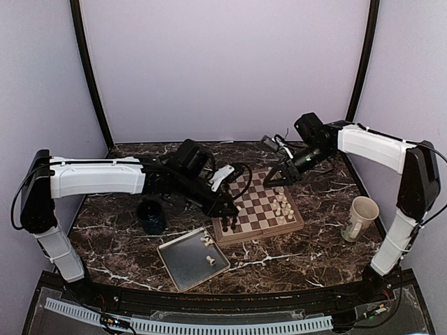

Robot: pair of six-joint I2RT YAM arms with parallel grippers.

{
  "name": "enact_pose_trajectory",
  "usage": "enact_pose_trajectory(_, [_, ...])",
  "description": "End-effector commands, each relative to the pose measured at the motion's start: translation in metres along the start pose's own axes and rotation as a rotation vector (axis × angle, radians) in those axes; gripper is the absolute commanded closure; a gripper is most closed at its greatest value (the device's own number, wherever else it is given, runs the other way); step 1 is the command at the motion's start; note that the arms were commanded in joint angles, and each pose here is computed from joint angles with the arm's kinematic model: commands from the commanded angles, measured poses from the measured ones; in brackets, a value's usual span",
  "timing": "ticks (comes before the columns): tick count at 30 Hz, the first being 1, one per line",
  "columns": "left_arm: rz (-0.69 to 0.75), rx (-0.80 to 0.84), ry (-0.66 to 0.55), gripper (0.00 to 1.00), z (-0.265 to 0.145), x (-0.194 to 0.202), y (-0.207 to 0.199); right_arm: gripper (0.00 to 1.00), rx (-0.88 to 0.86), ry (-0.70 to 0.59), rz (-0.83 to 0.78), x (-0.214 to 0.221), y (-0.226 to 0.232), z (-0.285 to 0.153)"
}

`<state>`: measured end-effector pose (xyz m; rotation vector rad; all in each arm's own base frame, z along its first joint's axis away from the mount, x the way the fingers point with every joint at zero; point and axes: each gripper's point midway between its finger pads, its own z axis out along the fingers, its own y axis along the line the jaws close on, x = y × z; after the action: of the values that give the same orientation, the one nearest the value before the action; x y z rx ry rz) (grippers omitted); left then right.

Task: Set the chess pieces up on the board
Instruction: Pass from the left arm to the right

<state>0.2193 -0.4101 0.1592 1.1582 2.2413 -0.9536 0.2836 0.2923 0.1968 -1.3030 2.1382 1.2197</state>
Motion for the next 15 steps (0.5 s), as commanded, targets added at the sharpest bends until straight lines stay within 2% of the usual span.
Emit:
enact_pose_trajectory(1, [-0.245, 0.219, 0.078, 0.91, 0.007, -0.027, -0.026, 0.65, 0.146, -0.083, 0.003, -0.002, -0.019, -0.044])
enact_pose_trajectory(5, [-0.450, 0.338, 0.148, 0.93, 0.024, -0.038, -0.025, 0.65, 0.271, -0.103, -0.048, 0.009, -0.021, -0.067])
enact_pose_trajectory(8, [-0.494, 0.428, 0.154, 0.93, 0.027, -0.048, -0.031, 0.63, 0.297, -0.101, -0.164, 0.017, -0.004, -0.069])
enact_pose_trajectory(12, [-0.525, 0.506, 0.178, 0.92, 0.026, -0.051, -0.033, 0.59, 0.326, 0.030, -0.458, 0.037, 0.018, -0.057])
enact_pose_trajectory(15, [-0.561, 0.582, 0.200, 0.92, 0.022, -0.050, -0.035, 0.58, 0.311, 0.118, -0.583, 0.040, 0.026, -0.042])
